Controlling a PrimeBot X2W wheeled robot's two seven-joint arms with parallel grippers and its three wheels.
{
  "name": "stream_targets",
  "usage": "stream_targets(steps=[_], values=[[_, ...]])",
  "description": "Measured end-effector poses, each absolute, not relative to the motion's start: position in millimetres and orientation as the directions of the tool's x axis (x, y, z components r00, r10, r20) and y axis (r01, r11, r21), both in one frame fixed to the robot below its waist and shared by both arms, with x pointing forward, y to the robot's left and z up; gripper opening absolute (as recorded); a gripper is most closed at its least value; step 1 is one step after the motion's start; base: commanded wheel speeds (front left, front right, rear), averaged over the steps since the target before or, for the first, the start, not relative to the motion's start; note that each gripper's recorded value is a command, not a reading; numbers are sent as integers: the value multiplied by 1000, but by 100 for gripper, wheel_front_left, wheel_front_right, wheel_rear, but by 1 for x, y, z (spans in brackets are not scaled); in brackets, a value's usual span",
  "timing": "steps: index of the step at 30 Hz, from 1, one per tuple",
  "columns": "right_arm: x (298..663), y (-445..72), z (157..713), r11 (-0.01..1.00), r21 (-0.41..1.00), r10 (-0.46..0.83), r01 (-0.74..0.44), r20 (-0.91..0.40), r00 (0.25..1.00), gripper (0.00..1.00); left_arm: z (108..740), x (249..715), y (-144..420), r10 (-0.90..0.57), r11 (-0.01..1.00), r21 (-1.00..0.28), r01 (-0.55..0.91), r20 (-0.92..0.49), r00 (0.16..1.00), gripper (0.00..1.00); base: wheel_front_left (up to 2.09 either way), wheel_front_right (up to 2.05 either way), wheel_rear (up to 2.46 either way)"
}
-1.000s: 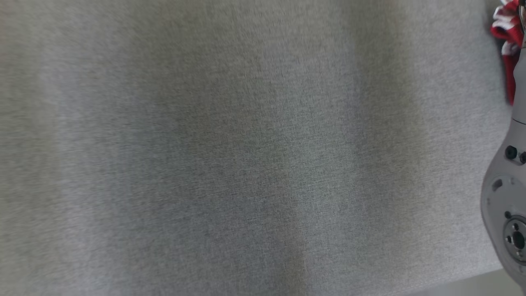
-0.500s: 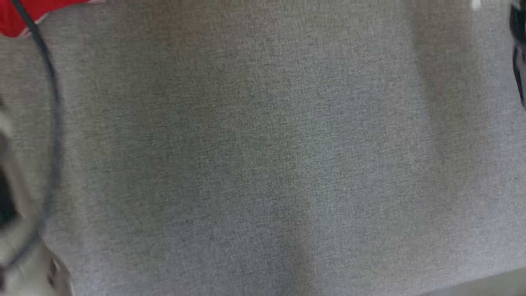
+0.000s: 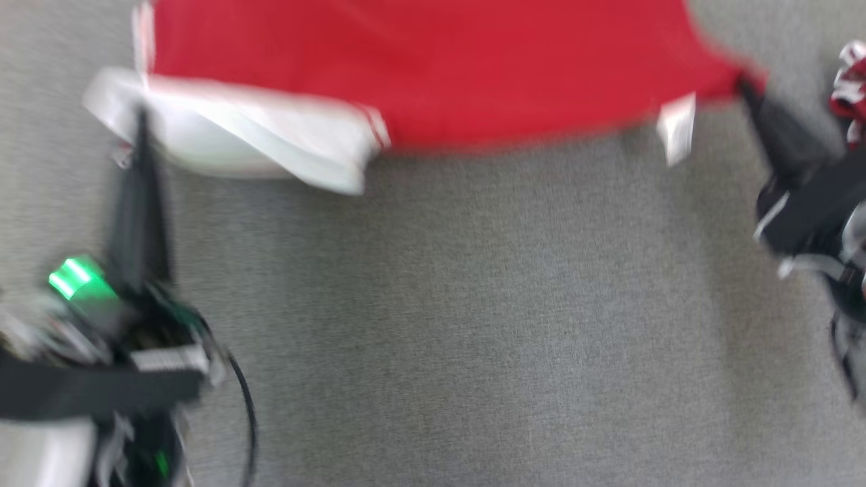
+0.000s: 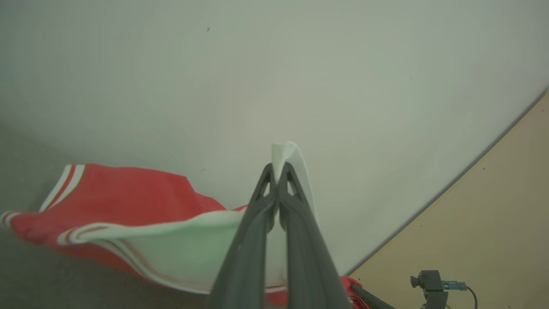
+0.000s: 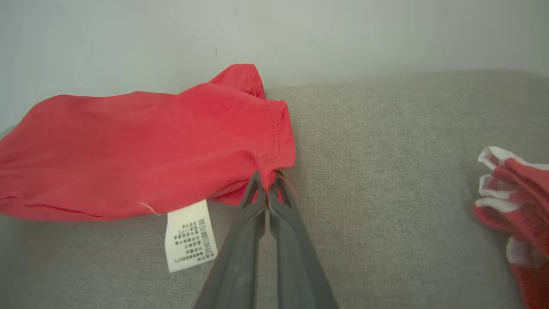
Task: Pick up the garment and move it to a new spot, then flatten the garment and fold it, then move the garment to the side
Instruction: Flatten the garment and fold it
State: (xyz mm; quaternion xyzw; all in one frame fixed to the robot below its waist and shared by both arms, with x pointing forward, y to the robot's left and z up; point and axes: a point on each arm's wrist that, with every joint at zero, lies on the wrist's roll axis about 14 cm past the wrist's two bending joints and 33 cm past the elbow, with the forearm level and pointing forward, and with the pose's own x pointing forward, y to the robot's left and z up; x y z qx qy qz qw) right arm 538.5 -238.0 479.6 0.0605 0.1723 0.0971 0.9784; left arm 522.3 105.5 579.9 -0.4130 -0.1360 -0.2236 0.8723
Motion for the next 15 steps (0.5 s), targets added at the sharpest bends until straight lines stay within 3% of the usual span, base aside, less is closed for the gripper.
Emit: stream_targets(steps=[4, 15], values=[[500, -227, 463, 960, 242, 228, -137, -401, 887, 0, 549, 477, 93, -378, 477, -769, 425, 257, 890, 0, 0, 0, 0], [409, -218, 446, 940, 340, 223, -40, -519, 825, 0, 492, 385, 115, -418, 462, -876, 139, -76, 905, 0, 0, 0, 0]])
